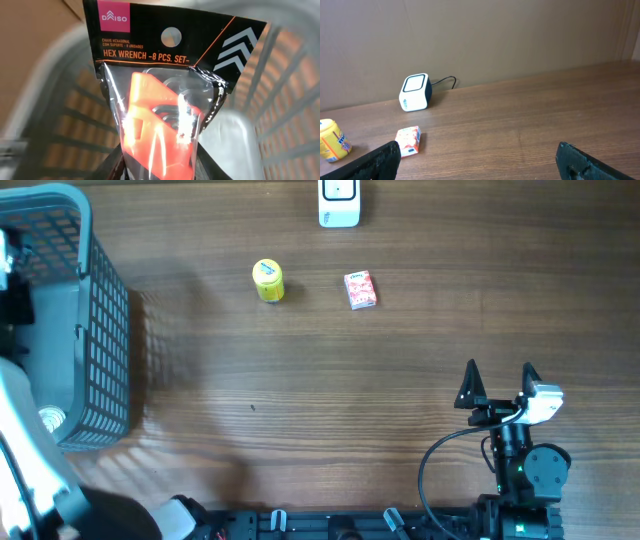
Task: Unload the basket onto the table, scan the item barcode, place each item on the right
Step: 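Lift the hex wrench package out of the basket toward the scanner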
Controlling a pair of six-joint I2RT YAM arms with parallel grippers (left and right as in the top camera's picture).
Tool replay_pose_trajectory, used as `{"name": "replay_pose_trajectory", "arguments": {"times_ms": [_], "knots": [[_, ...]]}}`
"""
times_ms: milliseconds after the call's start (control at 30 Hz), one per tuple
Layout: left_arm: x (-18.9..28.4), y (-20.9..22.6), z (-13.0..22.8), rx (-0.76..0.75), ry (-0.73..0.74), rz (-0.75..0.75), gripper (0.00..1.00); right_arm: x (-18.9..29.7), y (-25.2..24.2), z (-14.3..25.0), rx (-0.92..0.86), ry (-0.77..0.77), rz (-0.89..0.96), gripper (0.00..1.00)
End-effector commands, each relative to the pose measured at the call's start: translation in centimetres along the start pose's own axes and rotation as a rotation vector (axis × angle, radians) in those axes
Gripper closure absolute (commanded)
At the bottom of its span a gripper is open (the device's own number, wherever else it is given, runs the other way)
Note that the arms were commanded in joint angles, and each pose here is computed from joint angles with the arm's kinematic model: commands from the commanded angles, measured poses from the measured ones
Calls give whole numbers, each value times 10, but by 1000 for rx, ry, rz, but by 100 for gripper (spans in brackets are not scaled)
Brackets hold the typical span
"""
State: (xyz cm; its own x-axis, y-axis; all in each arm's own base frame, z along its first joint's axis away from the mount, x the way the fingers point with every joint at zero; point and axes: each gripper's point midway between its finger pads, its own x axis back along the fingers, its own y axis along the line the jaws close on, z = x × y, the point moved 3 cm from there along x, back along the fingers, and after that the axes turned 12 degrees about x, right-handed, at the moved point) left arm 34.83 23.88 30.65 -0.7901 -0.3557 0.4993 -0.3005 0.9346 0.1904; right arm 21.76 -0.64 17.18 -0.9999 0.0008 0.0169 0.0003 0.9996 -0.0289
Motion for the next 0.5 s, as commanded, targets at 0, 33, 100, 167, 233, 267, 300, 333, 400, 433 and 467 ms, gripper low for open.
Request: {"name": "replay_pose_trajectory", "arguments": {"times_ms": [0, 33, 100, 167, 233, 267, 300, 333, 400, 433, 467], "knots": [[42, -13, -35, 30, -155, 61, 71, 0, 1, 0, -6, -1, -5, 0], [51, -18, -42, 22, -186, 84, 71, 0, 1, 0, -6, -1, -5, 0], [69, -26, -54, 32, -247, 131, 69, 0, 1, 0, -7, -1, -5, 0], [84, -33, -65, 55, -300, 174, 68, 0, 1, 0, -7, -1, -5, 0], [103, -43, -78, 71, -368, 240, 68, 0, 1, 0, -7, -1, -5, 0], [112, -49, -83, 78, -397, 279, 68, 0, 1, 0, -6, -1, -5, 0], [121, -56, -89, 83, -428, 330, 68, 0, 1, 0, -6, -1, -5, 0], [130, -62, -93, 87, -455, 380, 67, 0, 1, 0, -7, -1, -5, 0], [147, -78, -102, 100, -499, 503, 67, 0, 1, 0, -6, -1, -6, 0], [153, -86, -105, 103, -512, 564, 66, 0, 1, 0, -7, -1, -5, 0], [159, -93, -108, 101, -523, 618, 65, 0, 1, 0, -7, 0, -5, 0]]}}
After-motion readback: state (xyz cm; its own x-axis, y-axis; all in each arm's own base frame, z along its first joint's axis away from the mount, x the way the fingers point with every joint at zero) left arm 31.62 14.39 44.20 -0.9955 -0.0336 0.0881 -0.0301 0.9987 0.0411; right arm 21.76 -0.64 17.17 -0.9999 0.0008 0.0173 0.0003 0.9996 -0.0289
